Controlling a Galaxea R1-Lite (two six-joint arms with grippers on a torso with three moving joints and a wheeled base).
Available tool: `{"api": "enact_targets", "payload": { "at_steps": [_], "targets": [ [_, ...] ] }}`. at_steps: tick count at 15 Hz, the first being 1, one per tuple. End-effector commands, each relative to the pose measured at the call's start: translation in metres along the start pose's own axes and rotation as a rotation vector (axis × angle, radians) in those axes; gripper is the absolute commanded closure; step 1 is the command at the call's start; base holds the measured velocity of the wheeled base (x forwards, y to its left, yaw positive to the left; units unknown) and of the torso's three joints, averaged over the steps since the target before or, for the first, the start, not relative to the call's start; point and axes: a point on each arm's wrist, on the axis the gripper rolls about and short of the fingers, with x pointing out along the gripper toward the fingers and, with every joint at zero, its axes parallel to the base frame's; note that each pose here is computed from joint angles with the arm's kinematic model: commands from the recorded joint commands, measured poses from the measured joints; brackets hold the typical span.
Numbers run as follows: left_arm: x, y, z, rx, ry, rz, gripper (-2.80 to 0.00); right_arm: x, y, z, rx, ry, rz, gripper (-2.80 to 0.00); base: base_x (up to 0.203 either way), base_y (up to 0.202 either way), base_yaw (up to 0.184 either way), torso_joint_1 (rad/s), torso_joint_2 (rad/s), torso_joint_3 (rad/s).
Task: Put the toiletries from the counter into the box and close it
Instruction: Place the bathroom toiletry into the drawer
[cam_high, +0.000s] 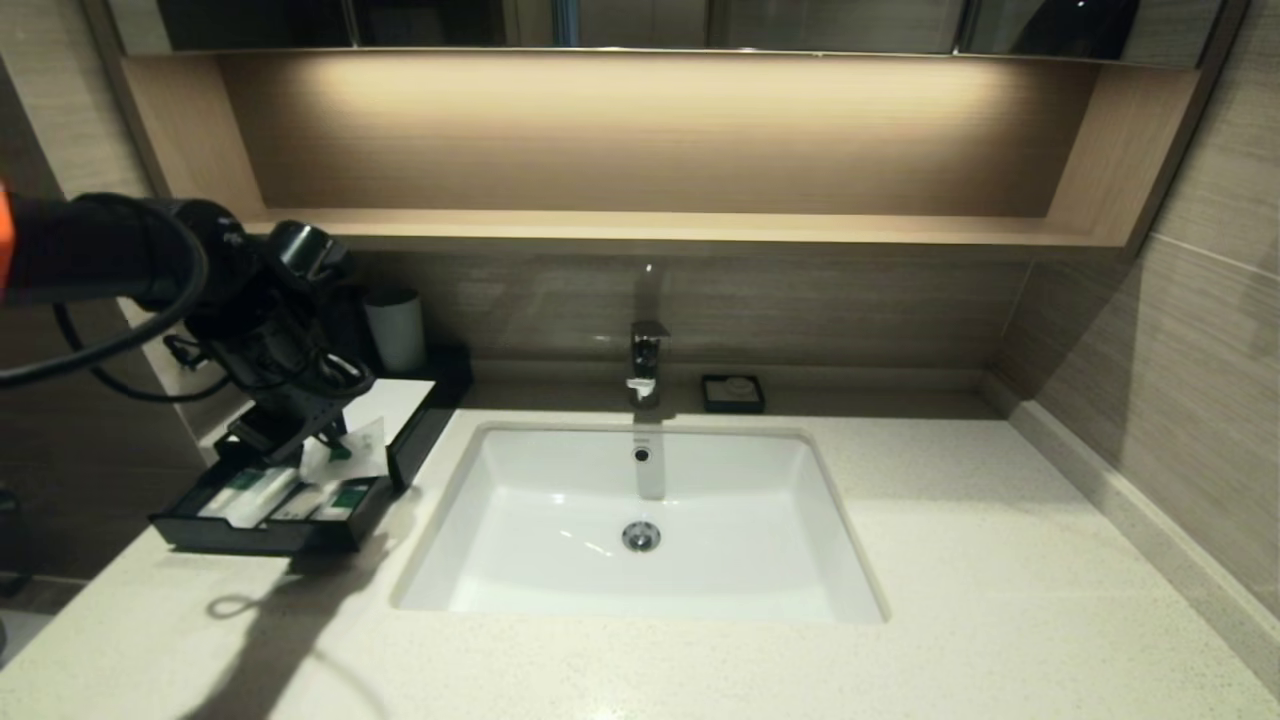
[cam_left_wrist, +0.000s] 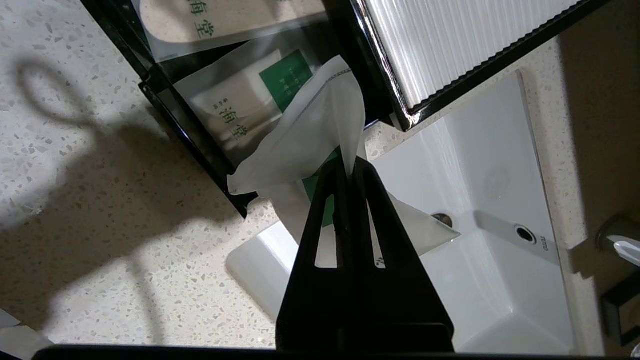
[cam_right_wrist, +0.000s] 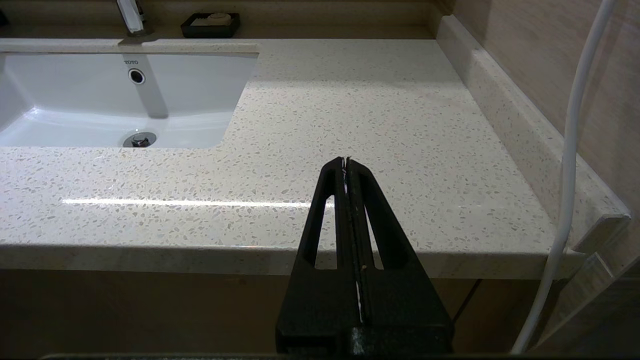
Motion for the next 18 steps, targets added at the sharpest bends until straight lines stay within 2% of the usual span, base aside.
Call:
{"api": "enact_targets", "payload": {
  "at_steps": [1, 10, 14, 15, 18],
  "targets": [
    [0.007, 0.001, 0.002, -0.014, 0.003, 0.016, 0.0, 0.0, 0.0, 0.0, 0.0, -0.002, 0.0, 0.0, 0.0, 0.0, 0.0, 0.0, 0.0, 0.0],
    [0.014, 0.008, 0.01, -0.043, 0.017, 0.067, 0.0, 0.0, 0.0, 0.0, 0.0, 0.001, 0.0, 0.0, 0.0, 0.0, 0.0, 0.0, 0.0, 0.0],
    [0.017, 0.02, 0.019, -0.06, 0.027, 0.114, 0.0, 0.0, 0.0, 0.0, 0.0, 0.001, 0.0, 0.0, 0.0, 0.0, 0.0, 0.0, 0.0, 0.0],
    [0.017, 0.022, 0.02, -0.053, 0.032, 0.125, 0.0, 0.0, 0.0, 0.0, 0.0, 0.001, 0.0, 0.0, 0.0, 0.0, 0.0, 0.0, 0.0, 0.0],
    [0.009, 0.026, 0.019, 0.066, 0.05, 0.138, 0.0, 0.0, 0.0, 0.0, 0.0, 0.001, 0.0, 0.0, 0.0, 0.0, 0.0, 0.0, 0.0, 0.0]
  ]
}}
